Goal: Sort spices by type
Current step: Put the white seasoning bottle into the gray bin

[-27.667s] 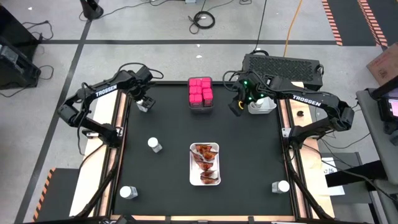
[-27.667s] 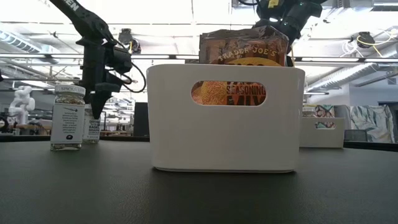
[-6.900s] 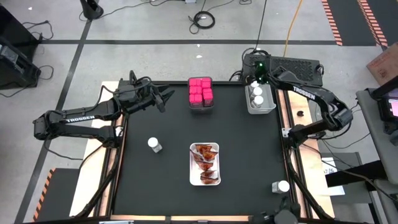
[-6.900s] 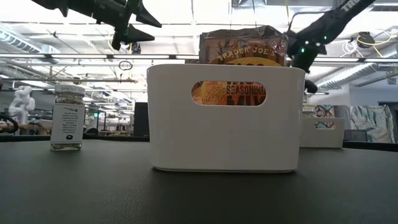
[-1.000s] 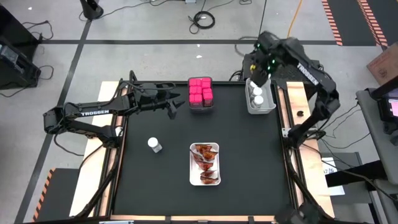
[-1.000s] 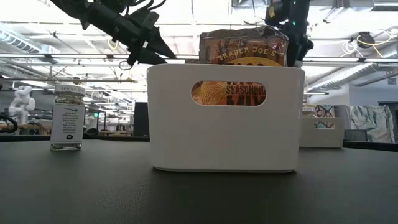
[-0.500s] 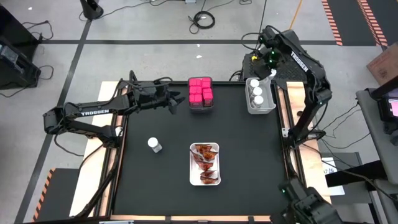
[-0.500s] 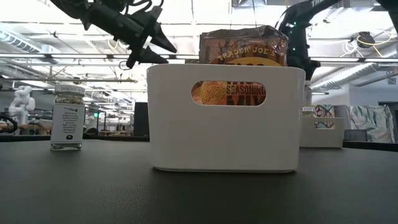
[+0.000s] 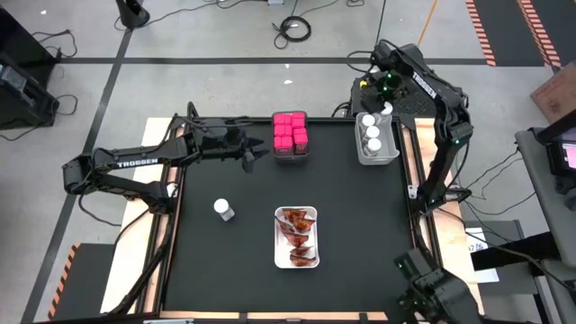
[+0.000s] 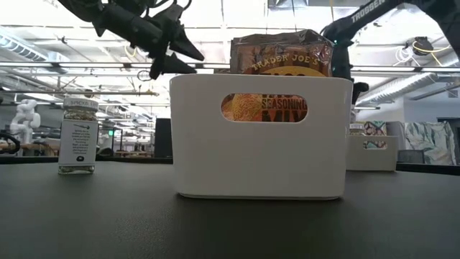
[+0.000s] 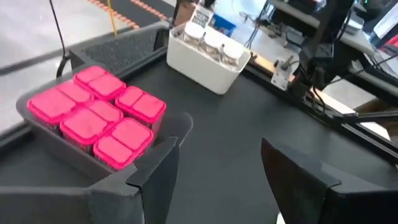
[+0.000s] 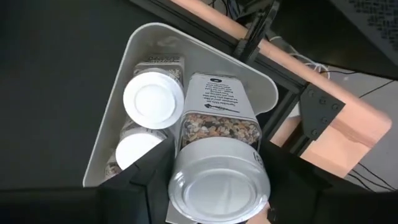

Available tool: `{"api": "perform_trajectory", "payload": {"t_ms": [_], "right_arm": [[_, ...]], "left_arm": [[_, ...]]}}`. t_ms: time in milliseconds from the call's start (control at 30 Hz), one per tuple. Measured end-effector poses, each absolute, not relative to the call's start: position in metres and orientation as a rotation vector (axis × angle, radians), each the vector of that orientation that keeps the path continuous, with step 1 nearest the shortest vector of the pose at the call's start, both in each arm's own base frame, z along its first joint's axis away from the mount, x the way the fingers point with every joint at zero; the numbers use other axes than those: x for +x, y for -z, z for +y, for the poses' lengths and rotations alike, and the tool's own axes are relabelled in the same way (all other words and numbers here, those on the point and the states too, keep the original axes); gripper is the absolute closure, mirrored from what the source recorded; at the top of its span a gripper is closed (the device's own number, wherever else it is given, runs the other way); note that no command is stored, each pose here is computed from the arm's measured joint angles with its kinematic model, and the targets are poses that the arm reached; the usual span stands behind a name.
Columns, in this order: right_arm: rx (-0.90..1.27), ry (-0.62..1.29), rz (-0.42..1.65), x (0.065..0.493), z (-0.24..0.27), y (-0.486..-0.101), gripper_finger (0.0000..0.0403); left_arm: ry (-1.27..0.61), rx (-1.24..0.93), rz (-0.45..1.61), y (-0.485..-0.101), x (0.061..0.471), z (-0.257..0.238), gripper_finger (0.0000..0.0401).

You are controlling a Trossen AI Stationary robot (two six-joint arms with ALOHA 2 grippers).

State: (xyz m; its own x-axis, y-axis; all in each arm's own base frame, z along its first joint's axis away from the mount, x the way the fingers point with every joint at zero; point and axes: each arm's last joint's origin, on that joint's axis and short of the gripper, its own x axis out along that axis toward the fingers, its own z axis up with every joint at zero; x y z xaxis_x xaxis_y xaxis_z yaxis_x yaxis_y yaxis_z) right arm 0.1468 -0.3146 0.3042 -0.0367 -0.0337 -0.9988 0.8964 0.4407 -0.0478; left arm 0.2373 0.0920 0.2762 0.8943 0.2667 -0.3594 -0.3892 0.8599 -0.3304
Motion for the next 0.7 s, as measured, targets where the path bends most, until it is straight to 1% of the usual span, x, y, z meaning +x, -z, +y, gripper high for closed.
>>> {"api": "perform_trajectory", "payload": {"t_ms": [333,533,700], "right_arm": [[0.872,0.885,1.461,0.152,-0.327,-0.281,0.0205],[0.9,0.834,1.498,0.156,-0.334,-0.263,0.0205],[0.885,0.801,1.518,0.156,-0.337,-0.258,0.0205]], "left_arm": [[-0.333,-0.417,0.347,-0.273,0.236,0.091,0.017],[-0.336,-0.422,0.367,-0.271,0.235,0.091,0.017],[-0.336,-0.422,0.367,-0.271,0.235,0.091,0.017]]}}
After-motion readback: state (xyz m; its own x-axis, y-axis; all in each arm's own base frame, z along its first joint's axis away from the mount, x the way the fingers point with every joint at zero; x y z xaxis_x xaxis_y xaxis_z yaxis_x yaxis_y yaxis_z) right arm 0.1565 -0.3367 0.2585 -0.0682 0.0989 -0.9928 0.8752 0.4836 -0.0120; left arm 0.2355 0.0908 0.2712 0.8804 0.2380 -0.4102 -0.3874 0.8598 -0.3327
